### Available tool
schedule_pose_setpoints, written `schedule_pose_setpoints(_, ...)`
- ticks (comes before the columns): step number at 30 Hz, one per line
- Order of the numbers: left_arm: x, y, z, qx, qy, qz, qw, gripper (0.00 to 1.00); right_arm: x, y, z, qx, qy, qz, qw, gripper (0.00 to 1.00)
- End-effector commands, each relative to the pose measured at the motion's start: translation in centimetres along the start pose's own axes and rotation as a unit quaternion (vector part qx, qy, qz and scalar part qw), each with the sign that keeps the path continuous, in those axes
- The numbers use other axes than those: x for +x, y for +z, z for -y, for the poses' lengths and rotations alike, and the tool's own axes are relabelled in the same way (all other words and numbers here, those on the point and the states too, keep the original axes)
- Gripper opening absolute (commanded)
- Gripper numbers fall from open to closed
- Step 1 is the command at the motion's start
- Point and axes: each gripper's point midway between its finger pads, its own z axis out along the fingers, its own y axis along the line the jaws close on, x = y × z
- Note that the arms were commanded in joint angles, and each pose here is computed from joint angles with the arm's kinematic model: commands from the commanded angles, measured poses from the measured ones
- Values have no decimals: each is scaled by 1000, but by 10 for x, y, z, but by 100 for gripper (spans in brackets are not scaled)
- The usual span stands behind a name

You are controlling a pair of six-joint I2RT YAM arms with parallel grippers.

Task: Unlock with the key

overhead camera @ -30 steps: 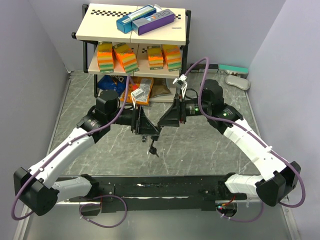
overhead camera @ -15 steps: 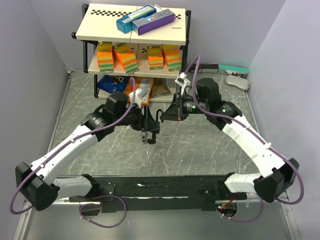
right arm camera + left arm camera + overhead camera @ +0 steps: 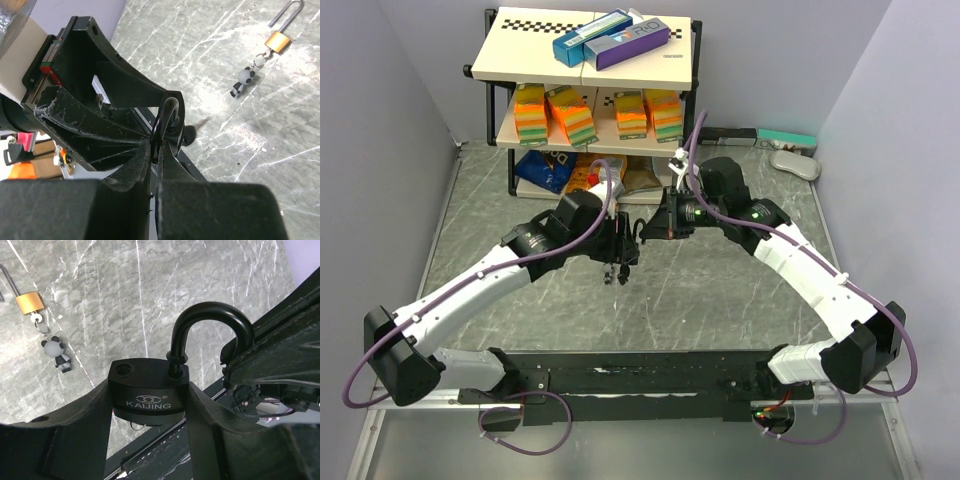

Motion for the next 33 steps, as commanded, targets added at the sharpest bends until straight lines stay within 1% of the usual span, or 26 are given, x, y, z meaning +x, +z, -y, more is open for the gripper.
schedule_pose_setpoints(1, -13, -14, 0, -7, -17, 34, 999, 1, -13, -7, 1, 24, 5, 28, 999, 9)
schedule_pose_setpoints(2, -12, -14, -11, -34, -23, 41, 998, 1, -13, -6, 3, 29, 6, 29, 999, 19)
schedule_pose_setpoints(4, -7, -17, -18, -48, -27, 38, 998, 1, -13, -7, 5, 33, 7, 32, 999, 31)
schedule_pose_setpoints(5, -2, -19, -22, -55, -30, 35, 997, 1, -11, -6, 7, 37, 7, 32, 999, 41)
schedule_pose_setpoints(8, 11, -22, -30, -62, -40, 24, 997, 1, -11, -7, 11, 41, 5, 40, 998, 57)
schedule_pose_setpoints(9, 15, -23, -32, -63, -42, 22, 997, 1, -12, -8, 12, 41, 7, 43, 998, 59)
schedule_pose_setpoints(11, 27, -24, -41, -72, -49, 12, 996, 1, -12, -9, 15, 43, 10, 47, 998, 63)
schedule_pose_setpoints(14, 42, -25, -53, -77, -56, -8, 995, 1, -11, -11, 20, 47, 13, 52, 997, 64)
schedule_pose_setpoints(20, 62, -22, -111, -132, -99, -64, 984, 1, -6, -14, 27, 52, 18, 50, 997, 65)
schedule_pose_setpoints(23, 68, -16, -126, -147, -101, -92, 980, 1, -6, -16, 28, 53, 17, 52, 997, 66)
schedule_pose_setpoints(25, 76, -9, -136, -156, -97, -120, 976, 1, -6, -18, 29, 57, 16, 54, 997, 66)
schedule_pose_setpoints(28, 84, 0, -146, -164, -98, -146, 971, 1, -6, -20, 30, 59, 16, 57, 997, 67)
schedule_pose_setpoints(33, 90, 9, -155, -168, -101, -164, 967, 1, -7, -27, 35, 66, 17, 67, 995, 67)
